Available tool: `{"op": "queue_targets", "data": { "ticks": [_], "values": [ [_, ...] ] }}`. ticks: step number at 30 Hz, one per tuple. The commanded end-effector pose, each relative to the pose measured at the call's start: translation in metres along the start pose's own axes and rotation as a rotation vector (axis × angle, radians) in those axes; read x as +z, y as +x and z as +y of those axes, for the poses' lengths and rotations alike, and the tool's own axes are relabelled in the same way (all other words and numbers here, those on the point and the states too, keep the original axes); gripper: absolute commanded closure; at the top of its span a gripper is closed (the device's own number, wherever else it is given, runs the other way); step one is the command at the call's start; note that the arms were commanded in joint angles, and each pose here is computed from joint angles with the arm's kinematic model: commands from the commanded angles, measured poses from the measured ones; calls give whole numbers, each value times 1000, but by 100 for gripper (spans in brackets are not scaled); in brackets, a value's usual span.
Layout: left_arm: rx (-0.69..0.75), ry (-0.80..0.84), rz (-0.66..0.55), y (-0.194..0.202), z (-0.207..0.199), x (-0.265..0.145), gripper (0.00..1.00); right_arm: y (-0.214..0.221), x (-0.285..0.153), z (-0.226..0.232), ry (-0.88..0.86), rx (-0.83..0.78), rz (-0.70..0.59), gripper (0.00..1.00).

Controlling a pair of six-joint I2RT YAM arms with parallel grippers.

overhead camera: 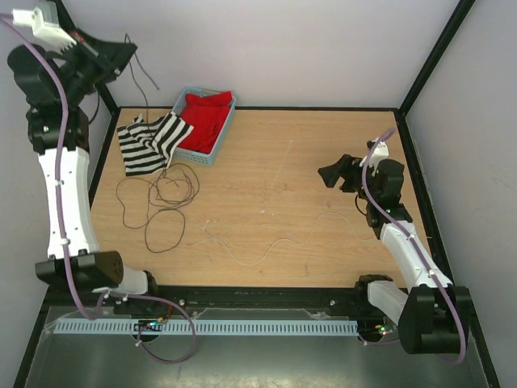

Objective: Zip-tie the wires
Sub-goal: Pick up the cable at the center of the board.

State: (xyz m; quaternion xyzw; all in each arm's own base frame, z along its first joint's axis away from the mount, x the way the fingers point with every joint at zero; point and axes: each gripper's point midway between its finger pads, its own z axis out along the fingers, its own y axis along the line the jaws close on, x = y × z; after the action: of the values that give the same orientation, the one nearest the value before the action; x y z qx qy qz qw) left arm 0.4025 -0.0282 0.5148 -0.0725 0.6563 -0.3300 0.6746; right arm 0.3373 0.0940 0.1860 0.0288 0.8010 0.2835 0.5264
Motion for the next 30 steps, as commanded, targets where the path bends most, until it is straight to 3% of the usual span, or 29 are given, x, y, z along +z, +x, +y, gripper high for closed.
{"op": "queue_targets", "data": {
  "ticks": [1, 7, 16, 25, 30],
  "values": [
    [-98, 281, 52, -22, -72, 7, 100, -17, -7, 32, -147, 20, -104, 6],
    [-95, 413, 75, -16, -127, 13, 100, -31, -12, 70, -284, -50, -164, 2],
    [-125, 595, 3, -66, -191, 1, 100, -18, -6, 106, -394, -20, -126, 0],
    [-267, 659, 61, -65, -219, -17, 100, -20, -19, 140, -572, 9, -179, 1],
    [-297, 688, 35, -75, -226, -21, 100, -19, -23, 159, -626, -52, -201, 1]
  ]
}}
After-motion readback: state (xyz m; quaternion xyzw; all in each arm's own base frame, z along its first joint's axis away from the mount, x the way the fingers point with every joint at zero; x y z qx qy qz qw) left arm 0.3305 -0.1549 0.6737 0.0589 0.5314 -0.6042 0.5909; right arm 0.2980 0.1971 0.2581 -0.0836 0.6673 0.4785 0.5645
